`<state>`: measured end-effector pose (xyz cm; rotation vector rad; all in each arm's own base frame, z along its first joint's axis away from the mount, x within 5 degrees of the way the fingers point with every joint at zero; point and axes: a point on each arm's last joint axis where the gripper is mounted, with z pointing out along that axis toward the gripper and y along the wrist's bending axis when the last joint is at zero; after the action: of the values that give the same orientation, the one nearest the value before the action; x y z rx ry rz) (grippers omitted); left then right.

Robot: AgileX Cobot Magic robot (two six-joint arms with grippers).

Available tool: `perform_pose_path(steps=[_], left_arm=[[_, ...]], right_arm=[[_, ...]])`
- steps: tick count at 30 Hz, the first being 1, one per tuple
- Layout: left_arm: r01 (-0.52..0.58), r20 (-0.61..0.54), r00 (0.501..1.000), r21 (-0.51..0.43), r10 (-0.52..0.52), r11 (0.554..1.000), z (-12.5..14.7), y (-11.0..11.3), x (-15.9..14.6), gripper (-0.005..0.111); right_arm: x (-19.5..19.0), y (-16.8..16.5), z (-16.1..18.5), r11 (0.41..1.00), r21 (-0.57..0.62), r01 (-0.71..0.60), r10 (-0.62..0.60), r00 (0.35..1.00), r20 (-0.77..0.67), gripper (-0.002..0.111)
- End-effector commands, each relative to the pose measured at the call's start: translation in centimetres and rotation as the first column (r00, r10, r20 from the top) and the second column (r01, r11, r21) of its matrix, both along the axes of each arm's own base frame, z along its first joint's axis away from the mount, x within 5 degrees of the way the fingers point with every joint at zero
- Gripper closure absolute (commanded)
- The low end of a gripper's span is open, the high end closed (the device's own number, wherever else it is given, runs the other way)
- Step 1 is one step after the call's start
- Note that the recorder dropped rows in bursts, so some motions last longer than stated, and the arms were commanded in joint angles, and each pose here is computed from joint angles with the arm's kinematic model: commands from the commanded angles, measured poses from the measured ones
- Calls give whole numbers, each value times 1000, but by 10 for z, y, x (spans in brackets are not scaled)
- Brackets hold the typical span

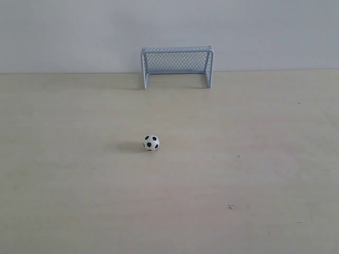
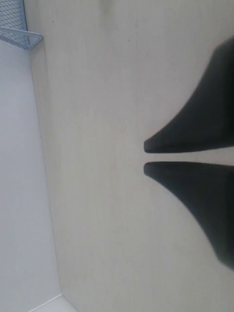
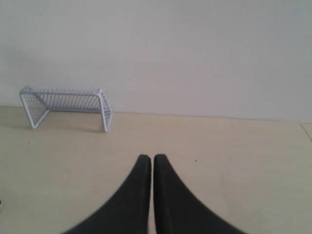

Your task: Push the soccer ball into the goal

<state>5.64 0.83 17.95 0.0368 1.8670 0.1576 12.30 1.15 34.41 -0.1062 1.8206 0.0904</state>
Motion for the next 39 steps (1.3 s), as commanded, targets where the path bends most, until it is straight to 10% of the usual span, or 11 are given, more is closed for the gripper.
perform_pose_path(steps=[1,39], left_arm=[[6,3,1000,-8,-6,1000,1,-1,0,100],[6,3,1000,-8,-6,1000,1,-1,0,100]], right_arm=[[11,5,-8,997,-41,-67,64,994,-85,108],[79,82,-15,747,62,-662,631,676,-380,108]])
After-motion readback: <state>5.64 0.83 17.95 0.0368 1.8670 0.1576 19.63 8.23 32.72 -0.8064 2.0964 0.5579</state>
